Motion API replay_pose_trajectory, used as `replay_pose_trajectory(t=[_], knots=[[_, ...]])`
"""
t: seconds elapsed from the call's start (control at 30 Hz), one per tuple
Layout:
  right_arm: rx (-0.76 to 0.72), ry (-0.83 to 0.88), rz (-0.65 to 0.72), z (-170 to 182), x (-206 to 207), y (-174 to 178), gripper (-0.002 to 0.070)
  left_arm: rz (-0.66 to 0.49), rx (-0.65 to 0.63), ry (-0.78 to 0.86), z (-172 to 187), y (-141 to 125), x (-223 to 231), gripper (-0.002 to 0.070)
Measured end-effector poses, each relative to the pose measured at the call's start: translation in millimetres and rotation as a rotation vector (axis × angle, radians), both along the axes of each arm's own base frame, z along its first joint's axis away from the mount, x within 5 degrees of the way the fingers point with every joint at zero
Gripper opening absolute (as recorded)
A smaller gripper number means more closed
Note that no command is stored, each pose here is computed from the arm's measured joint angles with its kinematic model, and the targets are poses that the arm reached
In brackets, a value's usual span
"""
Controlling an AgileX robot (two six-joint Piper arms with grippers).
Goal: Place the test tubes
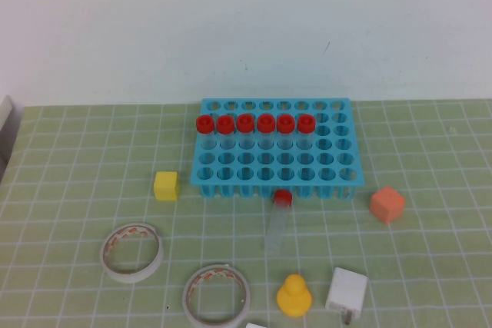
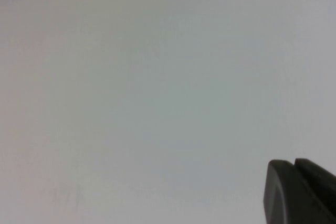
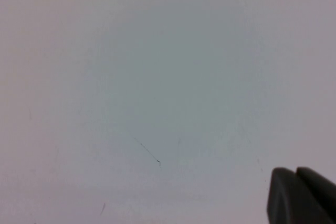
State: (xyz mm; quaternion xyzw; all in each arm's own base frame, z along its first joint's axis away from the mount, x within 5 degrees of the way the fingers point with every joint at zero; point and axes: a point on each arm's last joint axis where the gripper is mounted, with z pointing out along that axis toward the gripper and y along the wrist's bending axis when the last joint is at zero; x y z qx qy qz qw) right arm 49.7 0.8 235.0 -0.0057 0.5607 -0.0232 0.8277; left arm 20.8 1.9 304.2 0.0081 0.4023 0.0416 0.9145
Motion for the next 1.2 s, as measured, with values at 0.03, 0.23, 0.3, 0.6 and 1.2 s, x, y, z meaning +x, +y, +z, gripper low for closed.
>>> replay_pose_trajectory(t=[0.03, 0.23, 0.3, 0.6, 1.2], knots=[[0.005, 0.023, -0.006, 2.7, -0.1, -0.6, -0.0001, -0.001, 0.005, 0.044, 8.6, -0.3, -1.9, -0.0001], [0.028, 0.163, -0.056, 38.8, -9.7, -4.7, -0.0001, -0.009, 0.011, 0.136, 52.6, -1.2, -7.3, -0.0001], [0.041, 0.269, -0.075, 45.6, -8.5, -6.6, -0.0001, -0.01, 0.011, 0.171, 62.3, -1.3, -2.0, -0.0001], [0.138, 0.764, -0.049, 47.8, 49.7, -7.7, -0.0001, -0.063, -0.023, 0.765, 45.8, -4.7, 59.4, -0.0001], [0.03, 1.404, 0.539, -15.9, 214.6, 33.5, -0.0001, -0.117, -0.096, 1.438, -27.2, -10.0, 135.9, -0.0001]])
